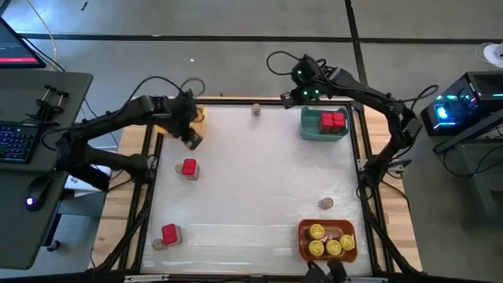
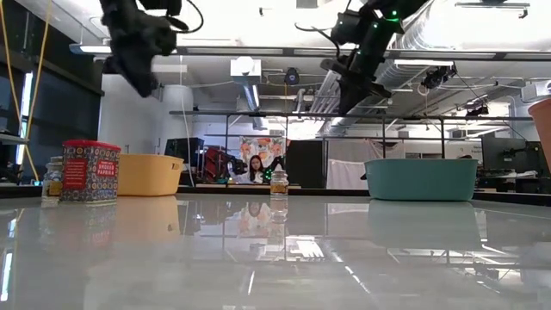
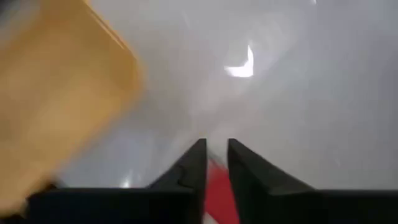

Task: Sort spices by type
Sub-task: Put the top red seasoning can into the green bin

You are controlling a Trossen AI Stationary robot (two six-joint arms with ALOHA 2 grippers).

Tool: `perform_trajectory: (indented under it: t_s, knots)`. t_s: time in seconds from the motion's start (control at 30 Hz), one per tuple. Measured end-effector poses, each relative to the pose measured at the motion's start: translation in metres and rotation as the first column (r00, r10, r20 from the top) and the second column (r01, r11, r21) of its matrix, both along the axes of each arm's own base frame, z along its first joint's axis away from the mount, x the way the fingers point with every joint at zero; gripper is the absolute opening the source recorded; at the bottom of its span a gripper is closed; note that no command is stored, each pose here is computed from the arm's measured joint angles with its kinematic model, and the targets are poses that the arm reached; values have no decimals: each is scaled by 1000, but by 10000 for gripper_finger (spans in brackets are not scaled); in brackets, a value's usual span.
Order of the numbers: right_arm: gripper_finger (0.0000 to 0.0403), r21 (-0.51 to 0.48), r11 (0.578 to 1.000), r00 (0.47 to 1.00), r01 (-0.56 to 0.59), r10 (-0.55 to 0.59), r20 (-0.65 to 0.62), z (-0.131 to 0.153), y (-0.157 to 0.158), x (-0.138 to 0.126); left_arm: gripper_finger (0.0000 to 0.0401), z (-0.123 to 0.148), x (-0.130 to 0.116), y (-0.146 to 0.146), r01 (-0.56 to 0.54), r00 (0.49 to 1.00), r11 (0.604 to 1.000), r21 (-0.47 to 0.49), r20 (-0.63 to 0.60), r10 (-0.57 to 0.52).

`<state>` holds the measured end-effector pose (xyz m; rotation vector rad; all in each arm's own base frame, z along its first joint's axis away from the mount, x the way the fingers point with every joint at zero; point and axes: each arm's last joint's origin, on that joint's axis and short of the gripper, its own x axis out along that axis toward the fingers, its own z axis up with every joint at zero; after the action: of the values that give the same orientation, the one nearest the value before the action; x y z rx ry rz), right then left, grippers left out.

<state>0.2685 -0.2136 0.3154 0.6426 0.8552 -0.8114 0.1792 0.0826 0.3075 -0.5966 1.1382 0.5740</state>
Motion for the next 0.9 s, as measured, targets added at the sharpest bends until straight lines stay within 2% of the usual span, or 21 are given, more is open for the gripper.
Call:
perform_trajectory:
  t_s: [0.1,0.2,0.33,0.4,0.6,0.73,0.9]
  knots:
    - [0,1,1000,1000,-14,14,2,0,-4,-3,9,0,6,-27,179,984,983,-42,0,-180]
    - [0,16,999,999,-50,50,15,0,-8,-6,2,0,10,-51,401,915,916,-1,-39,-401]
    - [0,22,998,998,-61,61,22,0,-10,-9,1,-6,10,-66,527,845,850,24,-125,-520]
    - [0,20,998,998,-66,65,20,0,-11,-9,0,-14,11,-66,530,843,848,24,-128,-523]
    - [0,18,997,997,-78,78,17,0,-10,-8,0,-56,10,-62,503,856,862,-70,-99,-508]
    - [0,18,997,997,-77,76,18,0,-10,-8,0,-59,10,-60,450,886,890,-75,-89,-455]
    - [0,9,998,997,-67,66,36,1,-11,-7,0,-68,3,-60,437,876,893,-104,-178,-449]
